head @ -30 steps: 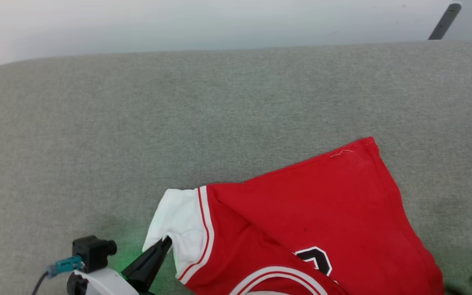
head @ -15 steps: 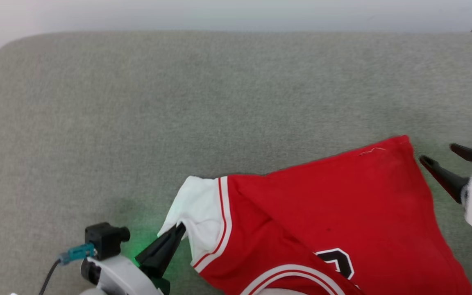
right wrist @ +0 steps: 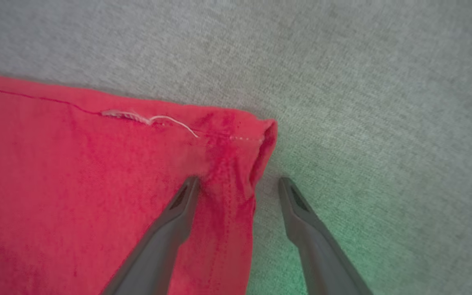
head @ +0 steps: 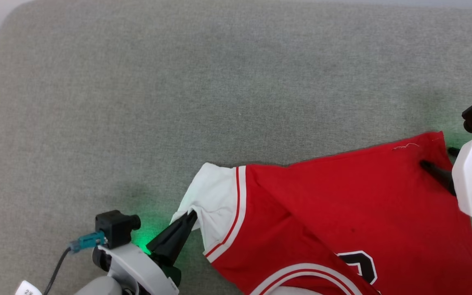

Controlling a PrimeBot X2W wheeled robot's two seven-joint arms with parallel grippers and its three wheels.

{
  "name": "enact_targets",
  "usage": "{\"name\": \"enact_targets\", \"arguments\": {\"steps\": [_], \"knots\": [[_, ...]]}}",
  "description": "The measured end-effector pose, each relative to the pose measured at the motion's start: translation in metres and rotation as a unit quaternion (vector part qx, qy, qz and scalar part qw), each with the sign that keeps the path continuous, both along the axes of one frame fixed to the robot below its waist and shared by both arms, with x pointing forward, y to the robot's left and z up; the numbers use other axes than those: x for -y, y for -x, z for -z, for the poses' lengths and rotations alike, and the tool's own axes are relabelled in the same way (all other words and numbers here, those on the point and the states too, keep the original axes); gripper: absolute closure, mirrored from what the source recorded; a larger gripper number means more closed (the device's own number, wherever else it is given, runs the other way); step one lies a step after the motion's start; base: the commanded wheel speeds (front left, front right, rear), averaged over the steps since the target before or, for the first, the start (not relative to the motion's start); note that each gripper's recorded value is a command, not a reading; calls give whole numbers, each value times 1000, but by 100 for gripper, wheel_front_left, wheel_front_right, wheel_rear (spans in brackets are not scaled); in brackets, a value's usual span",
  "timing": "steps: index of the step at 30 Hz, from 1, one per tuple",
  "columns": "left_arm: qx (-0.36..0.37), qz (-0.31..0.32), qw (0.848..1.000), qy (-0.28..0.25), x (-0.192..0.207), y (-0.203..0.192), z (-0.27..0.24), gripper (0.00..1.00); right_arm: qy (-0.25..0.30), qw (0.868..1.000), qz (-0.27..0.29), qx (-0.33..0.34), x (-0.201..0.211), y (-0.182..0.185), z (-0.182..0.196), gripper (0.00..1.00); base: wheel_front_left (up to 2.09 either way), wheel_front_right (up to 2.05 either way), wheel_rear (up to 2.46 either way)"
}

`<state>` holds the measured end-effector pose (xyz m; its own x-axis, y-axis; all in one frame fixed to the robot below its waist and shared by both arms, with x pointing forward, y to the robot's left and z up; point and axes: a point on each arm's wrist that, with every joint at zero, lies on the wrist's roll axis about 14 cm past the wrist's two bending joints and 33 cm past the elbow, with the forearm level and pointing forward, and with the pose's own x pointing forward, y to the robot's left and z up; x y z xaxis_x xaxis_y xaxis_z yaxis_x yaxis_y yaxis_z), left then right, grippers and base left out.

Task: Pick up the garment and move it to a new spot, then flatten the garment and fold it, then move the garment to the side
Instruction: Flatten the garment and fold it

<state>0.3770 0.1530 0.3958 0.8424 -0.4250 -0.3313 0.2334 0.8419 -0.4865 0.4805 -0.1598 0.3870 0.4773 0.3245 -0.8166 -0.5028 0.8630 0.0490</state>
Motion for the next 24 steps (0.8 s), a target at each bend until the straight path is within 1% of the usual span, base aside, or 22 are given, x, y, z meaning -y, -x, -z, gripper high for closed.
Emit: {"name": "enact_targets", "arguments": {"steps": [1,2,3,6,9,12,14,16,18,21,24], "knots": [[-1,-1,1000,0,-1,0,1,100,-1,1000,-4,-1,-2,-1,1,60,0,0,0],[-1,-2,1000,0,-1,-1,1,100,-3,1000,-6,2,-2,-2,1,87,0,0,0],[-2,-3,1000,0,-1,-1,2,100,-8,1000,-7,7,-4,-4,1,100,0,0,0],[-6,-10,1000,6,-3,-4,2,100,-21,999,3,32,-4,-12,-5,100,0,0,0],[-2,-23,1000,13,-8,-17,-3,100,-49,997,24,58,-7,-22,-14,100,0,0,0],[26,-34,998,48,-7,-52,-32,100,-71,991,60,99,3,-43,-31,100,0,0,0],[64,-40,996,48,-18,-83,-60,100,-81,983,84,140,11,-64,-51,100,0,0,0],[104,-51,992,42,-30,-116,-90,100,-94,972,109,187,19,-87,-75,100,0,0,0],[140,-62,987,57,-36,-146,-123,100,-108,957,134,233,26,-109,-101,100,0,0,0],[186,-73,978,69,-41,-189,-168,100,-116,933,168,295,42,-138,-138,100,0,0,0],[229,-91,966,81,-47,-229,-214,100,-129,906,197,351,54,-164,-176,100,0,0,0]]}}
